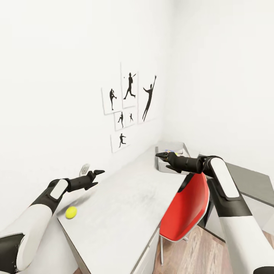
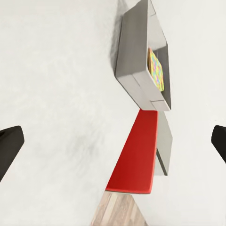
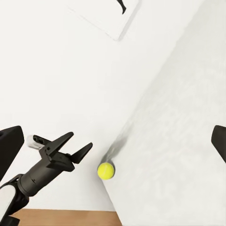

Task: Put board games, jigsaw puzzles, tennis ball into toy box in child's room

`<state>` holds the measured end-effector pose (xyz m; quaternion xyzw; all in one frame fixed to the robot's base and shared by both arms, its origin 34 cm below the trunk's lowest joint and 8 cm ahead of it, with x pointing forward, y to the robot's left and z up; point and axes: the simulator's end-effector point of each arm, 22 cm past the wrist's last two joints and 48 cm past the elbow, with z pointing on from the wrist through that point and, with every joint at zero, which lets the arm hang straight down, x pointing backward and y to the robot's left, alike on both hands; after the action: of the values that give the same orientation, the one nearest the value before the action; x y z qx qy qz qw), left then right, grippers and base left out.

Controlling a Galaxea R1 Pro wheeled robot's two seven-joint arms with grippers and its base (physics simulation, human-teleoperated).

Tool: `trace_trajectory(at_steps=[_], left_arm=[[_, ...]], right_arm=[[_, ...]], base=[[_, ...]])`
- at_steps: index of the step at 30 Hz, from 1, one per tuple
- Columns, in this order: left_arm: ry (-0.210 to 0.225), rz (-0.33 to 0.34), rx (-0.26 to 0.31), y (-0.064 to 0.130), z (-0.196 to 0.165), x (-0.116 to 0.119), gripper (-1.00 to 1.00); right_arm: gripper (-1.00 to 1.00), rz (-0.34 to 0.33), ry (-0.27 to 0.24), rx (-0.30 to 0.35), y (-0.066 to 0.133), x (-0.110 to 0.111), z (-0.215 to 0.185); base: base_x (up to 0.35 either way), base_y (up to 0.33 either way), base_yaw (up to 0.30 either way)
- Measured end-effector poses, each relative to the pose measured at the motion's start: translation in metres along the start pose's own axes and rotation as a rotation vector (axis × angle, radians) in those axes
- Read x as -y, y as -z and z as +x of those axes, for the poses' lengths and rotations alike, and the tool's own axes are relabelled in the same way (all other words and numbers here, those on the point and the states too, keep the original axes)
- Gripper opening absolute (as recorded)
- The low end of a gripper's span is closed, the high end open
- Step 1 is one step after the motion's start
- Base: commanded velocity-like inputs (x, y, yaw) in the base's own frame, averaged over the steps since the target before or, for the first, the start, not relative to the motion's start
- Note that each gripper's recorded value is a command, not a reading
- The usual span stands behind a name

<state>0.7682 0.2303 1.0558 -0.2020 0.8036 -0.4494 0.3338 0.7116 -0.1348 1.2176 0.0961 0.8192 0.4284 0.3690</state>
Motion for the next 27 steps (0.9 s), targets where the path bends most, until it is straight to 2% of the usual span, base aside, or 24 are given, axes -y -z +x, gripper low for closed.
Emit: trace_trajectory(at_steps=[10,14,18,21,27], left_arm=[[-0.007,-0.010,0.000,0.000,0.000,-0.002,1.00],[-0.048,-0.046,0.024,0.004,-0.008,-0.013,1.00],[-0.103,-0.106,0.022,0.005,-0.009,-0.029,1.00],[-0.159,-0.191,0.016,0.008,-0.010,-0.051,1.00],[-0.180,-0.310,0.034,0.012,-0.015,-0.081,1.00]], right_arm=[[1.00,-0.001,0.003,0.002,0.001,-0.001,-0.001],[1.00,-0.002,0.007,0.003,0.001,-0.002,-0.001],[1.00,-0.002,0.006,0.001,0.000,-0.001,0.000],[1.00,-0.003,0.008,-0.001,-0.001,-0.001,-0.001],[1.00,0.004,-0.001,-0.010,-0.005,0.005,0.000]], base=[[0.000,0.000,-0.003],[0.000,0.000,0.000],[0.000,0.000,0.000],[0.000,0.000,0.000],[0.000,0.000,0.000]])
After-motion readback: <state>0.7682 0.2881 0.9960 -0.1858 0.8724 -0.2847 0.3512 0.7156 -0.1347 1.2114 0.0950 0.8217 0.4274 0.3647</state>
